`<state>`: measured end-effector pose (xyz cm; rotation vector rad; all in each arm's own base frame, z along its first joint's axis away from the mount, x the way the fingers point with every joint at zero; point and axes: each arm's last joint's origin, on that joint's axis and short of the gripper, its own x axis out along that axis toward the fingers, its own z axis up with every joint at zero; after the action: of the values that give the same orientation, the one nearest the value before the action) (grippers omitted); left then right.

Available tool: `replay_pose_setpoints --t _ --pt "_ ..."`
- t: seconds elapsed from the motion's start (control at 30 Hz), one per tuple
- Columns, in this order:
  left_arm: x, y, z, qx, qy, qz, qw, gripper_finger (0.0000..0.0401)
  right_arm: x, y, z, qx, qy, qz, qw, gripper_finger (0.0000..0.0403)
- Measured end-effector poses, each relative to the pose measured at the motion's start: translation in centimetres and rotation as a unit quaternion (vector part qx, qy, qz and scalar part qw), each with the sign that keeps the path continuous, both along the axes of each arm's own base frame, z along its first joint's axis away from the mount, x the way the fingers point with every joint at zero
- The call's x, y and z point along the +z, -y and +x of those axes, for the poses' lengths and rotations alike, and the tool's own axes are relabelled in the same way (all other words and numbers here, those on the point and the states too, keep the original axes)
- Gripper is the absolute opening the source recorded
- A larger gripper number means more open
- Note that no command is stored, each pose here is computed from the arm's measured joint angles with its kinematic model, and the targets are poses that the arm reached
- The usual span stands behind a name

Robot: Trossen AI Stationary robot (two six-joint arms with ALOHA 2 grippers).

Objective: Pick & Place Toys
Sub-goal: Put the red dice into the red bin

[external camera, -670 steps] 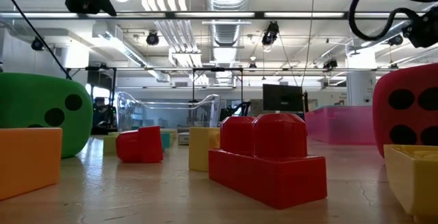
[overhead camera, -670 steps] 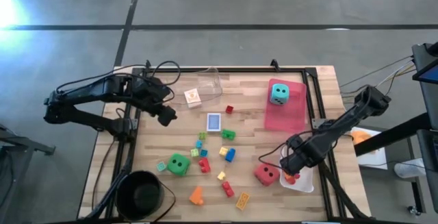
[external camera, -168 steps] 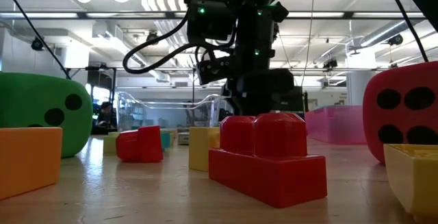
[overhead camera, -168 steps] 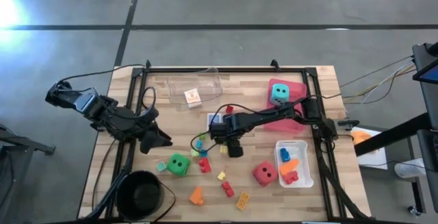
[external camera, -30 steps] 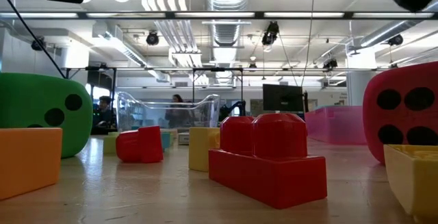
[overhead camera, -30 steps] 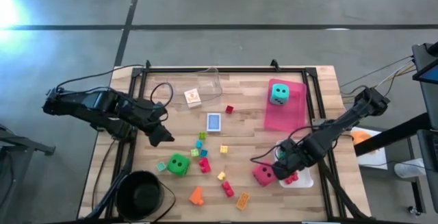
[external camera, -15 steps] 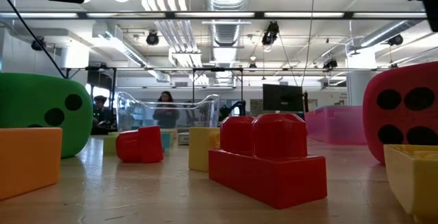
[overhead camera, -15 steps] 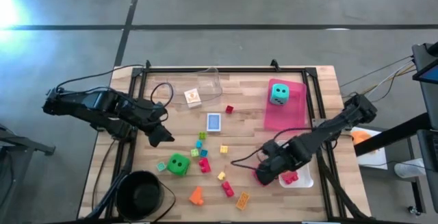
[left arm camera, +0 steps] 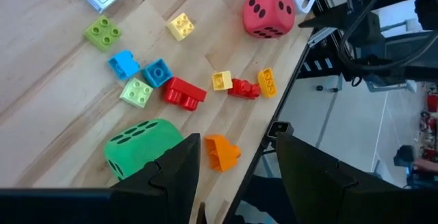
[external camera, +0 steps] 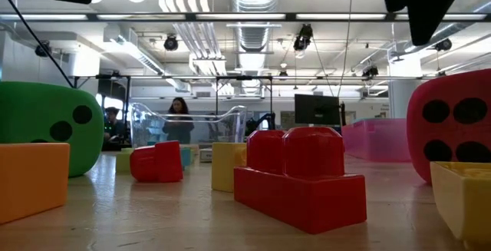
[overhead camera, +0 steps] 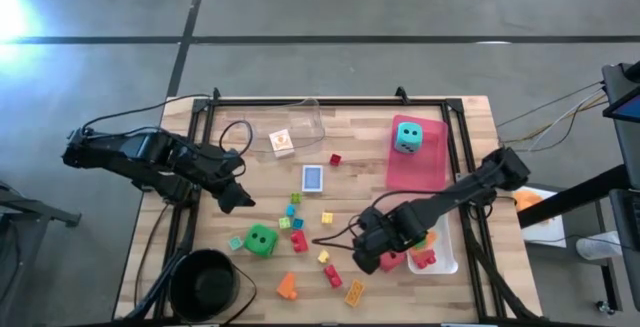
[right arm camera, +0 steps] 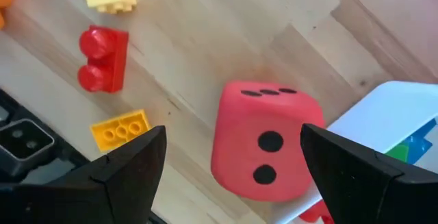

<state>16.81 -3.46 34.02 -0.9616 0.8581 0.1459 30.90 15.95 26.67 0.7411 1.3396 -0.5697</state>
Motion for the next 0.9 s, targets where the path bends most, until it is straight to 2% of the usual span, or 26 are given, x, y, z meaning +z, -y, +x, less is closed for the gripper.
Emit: replay_pose_setpoints --t 0.47,0.57,0.9 --pt "0.0 0.0 0.0 0.006 -0.002 -0.005 1.0 0.0197 -1.3 0.4 -0.4 -0.012 -0.023 -0.01 1.0 0.0332" --pt "0.0 0.0 0.0 0.007 -0.003 -0.006 1.0 0.0197 -1.8 0.5 -0.5 -0.031 -0.032 -0.01 0.999 0.0332" --pt "0.0 0.0 0.0 0.007 -0.003 -0.006 1.0 0.0197 -3.1 0.6 -1.2 -0.024 -0.058 -0.017 0.998 0.0332"
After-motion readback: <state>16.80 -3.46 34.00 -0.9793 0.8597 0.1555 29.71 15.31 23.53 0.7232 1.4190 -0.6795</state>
